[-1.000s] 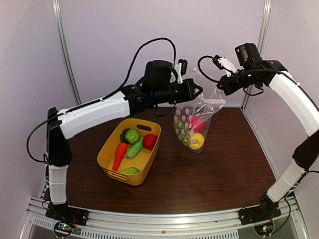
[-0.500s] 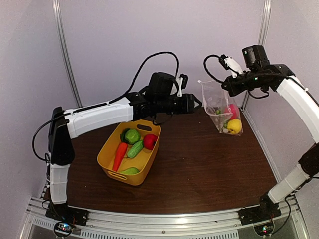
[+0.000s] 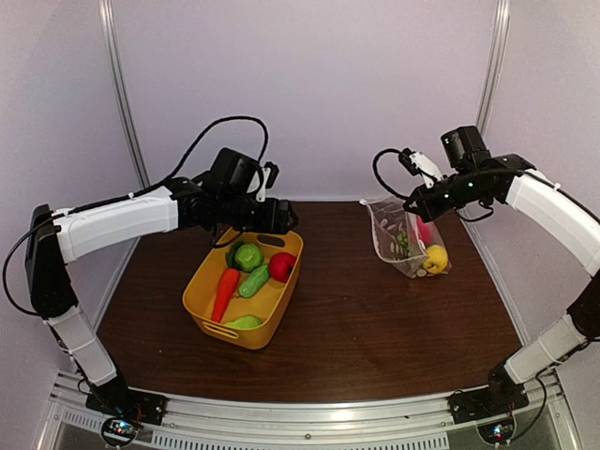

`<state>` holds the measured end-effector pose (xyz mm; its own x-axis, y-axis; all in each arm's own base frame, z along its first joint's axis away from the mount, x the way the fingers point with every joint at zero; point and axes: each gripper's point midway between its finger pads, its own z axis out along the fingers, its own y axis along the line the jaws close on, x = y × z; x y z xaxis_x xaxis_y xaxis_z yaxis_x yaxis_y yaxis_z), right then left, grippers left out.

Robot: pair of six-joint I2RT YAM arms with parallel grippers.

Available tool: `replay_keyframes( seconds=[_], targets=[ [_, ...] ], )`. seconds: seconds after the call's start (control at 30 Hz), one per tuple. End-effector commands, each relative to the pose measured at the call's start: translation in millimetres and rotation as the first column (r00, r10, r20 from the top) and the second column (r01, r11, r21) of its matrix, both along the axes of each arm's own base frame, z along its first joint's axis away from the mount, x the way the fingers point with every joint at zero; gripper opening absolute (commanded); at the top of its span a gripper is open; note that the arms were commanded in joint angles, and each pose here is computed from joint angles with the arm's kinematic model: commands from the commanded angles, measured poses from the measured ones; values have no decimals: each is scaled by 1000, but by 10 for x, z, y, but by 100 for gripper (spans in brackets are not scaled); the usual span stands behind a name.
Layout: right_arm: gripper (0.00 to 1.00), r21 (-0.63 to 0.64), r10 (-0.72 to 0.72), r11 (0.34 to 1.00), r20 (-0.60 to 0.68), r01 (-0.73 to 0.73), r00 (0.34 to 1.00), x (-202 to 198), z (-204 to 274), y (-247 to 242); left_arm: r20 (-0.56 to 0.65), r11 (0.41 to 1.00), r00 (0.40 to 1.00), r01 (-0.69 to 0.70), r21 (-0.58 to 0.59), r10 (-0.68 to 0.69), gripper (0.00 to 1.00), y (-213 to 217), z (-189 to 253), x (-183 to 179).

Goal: Place the food in the zip-top bag and seal the zipper
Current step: Adjust the zipper food storage bag at the center of the board, then pick up the fake vegetable from the bin.

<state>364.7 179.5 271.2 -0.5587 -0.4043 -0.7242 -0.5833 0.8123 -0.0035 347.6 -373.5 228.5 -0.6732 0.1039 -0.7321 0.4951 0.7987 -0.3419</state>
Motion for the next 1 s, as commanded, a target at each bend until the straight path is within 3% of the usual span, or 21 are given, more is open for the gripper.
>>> replay_keyframes(
  seconds=[0.0, 0.27, 0.5, 0.97],
  targets=[
    [0, 104, 67, 992, 50, -72, 996, -182, 224, 125, -11, 988, 998, -55, 142, 57, 77, 478, -217, 116],
    [0, 203, 157, 965, 49, -163, 986, -306, 403, 329, -95, 976, 995, 37, 215, -17, 83, 635, -493, 70],
    [0, 184, 151, 972, -18, -146, 988, -220, 57, 362, -172, 969, 983, 109, 223, -71, 85, 487, -864, 130],
    [0, 170, 150, 975, -17, -145, 988, -320, -21, 300, -257, 974, 966, 70, 213, -13, 85, 323, -1363, 490]
  ],
)
